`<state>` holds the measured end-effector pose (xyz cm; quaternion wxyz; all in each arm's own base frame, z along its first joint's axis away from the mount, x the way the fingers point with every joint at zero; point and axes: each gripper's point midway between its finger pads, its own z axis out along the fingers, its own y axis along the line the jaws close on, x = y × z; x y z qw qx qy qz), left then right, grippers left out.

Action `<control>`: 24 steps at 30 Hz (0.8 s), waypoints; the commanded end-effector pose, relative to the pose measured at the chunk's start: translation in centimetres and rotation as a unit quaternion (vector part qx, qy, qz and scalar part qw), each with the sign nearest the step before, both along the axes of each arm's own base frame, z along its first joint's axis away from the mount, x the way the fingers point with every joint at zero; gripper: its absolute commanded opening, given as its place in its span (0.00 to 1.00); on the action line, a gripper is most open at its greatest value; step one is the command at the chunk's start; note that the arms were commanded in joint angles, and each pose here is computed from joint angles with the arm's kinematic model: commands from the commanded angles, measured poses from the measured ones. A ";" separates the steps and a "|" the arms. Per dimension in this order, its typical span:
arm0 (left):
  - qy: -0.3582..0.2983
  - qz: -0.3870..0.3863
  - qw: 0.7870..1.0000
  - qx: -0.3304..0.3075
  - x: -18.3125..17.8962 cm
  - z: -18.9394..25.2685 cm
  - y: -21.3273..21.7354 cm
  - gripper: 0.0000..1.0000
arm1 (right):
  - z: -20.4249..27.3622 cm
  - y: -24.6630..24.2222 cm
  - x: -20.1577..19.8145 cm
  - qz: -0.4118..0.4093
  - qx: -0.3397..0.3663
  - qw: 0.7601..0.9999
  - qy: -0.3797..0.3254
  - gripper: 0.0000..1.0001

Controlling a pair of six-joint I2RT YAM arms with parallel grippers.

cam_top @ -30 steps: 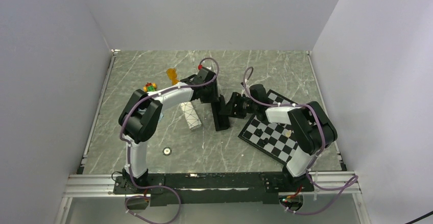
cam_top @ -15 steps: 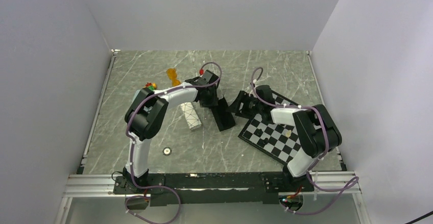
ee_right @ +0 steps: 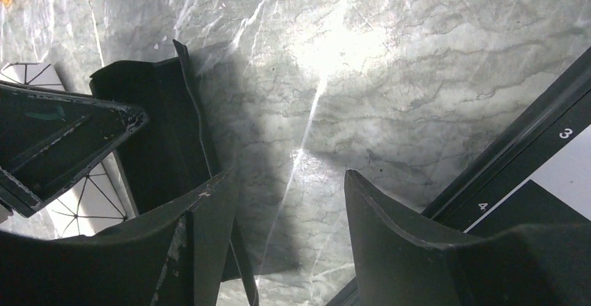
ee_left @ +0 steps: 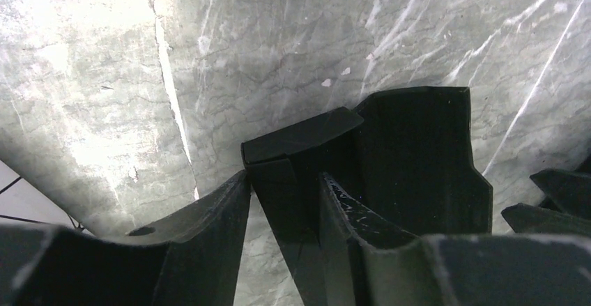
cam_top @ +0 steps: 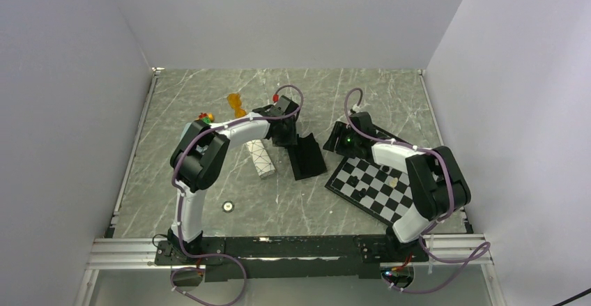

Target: Organize the sunglasses

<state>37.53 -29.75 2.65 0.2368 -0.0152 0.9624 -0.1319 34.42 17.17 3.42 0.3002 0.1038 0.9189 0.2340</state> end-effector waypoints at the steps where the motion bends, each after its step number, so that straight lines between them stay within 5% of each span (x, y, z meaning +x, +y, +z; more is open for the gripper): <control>1: -0.008 -0.024 1.000 0.006 -0.3 1.0 0.3 0.48 | 2.6 0.1 1.6 0.009 -0.007 0.999 -0.039 0.64; 7: -0.088 -0.066 0.992 -0.055 -0.1 9.3 -0.9 0.62 | 10.6 -0.5 2.7 0.023 -0.021 0.990 -0.141 0.74; 10: -0.177 -0.059 0.978 -0.089 -1.6 15.3 1.0 0.95 | 16.1 -2.3 1.9 0.001 -0.035 0.974 -0.225 0.82; 12: -0.241 -0.037 0.965 -0.098 -2.9 19.3 3.6 0.99 | 19.4 -3.5 0.5 -0.016 -0.032 0.960 -0.279 0.97; 14: -0.281 -0.002 0.956 -0.083 -4.2 21.5 6.8 0.99 | 21.8 -4.9 -0.7 -0.047 -0.025 0.942 -0.333 1.00; 18: -0.303 0.105 0.947 -0.010 -6.4 21.4 14.7 0.99 | 22.8 -7.2 -3.4 -0.111 0.010 0.919 -0.378 1.00; 24: -0.219 0.224 0.950 0.007 -7.7 14.9 23.1 0.99 | 20.9 -7.3 -4.3 -0.104 0.008 0.923 -0.371 1.00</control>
